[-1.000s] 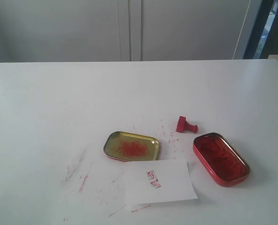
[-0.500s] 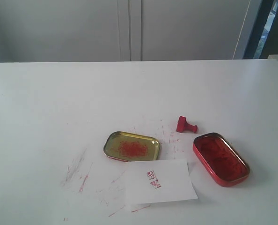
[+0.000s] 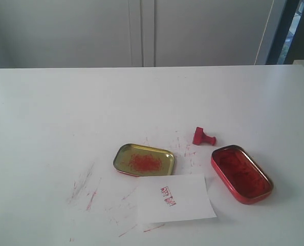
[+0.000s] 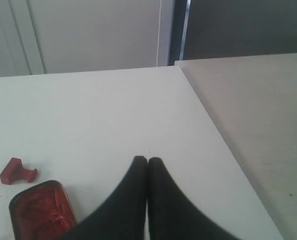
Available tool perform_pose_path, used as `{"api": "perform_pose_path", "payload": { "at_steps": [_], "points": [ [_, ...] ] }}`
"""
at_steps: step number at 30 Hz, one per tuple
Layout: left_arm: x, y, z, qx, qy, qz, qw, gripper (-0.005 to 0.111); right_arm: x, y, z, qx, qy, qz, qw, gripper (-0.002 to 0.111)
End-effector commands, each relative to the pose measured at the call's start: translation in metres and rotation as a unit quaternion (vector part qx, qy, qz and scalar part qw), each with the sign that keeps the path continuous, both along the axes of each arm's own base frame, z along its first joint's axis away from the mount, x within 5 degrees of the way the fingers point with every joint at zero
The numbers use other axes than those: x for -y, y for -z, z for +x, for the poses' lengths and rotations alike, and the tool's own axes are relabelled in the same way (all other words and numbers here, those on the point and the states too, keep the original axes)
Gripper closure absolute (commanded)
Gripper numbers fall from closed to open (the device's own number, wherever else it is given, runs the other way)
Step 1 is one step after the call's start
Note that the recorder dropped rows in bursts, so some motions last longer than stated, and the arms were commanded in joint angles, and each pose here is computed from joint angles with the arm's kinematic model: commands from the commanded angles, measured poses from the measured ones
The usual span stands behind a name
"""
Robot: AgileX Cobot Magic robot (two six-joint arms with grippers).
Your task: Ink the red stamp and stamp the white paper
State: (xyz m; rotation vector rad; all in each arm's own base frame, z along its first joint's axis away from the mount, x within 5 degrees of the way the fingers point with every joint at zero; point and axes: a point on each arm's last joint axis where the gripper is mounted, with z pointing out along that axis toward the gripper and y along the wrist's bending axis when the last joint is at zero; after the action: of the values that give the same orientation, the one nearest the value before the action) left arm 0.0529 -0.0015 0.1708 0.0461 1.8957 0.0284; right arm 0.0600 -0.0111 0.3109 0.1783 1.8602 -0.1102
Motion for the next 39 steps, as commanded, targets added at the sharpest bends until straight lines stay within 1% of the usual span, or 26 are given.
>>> {"api": "perform_pose_path", "payload": {
  "at_steps": [1,29,39],
  "points": [
    [0.000,0.002,0.000,-0.002,0.001,0.000,1.000,0.107,0.001,0.000,-0.002,0.015,0.005,-0.008,1.000,0.108],
    [0.000,0.002,0.000,-0.002,0.001,0.000,1.000,0.107,0.001,0.001,-0.002,0.011,0.005,-0.007,1.000,0.108],
    [0.000,0.002,0.000,-0.002,0.001,0.000,1.000,0.107,-0.001,-0.004,-0.011,0.049,0.003,-0.013,0.999,0.108]
  ]
}}
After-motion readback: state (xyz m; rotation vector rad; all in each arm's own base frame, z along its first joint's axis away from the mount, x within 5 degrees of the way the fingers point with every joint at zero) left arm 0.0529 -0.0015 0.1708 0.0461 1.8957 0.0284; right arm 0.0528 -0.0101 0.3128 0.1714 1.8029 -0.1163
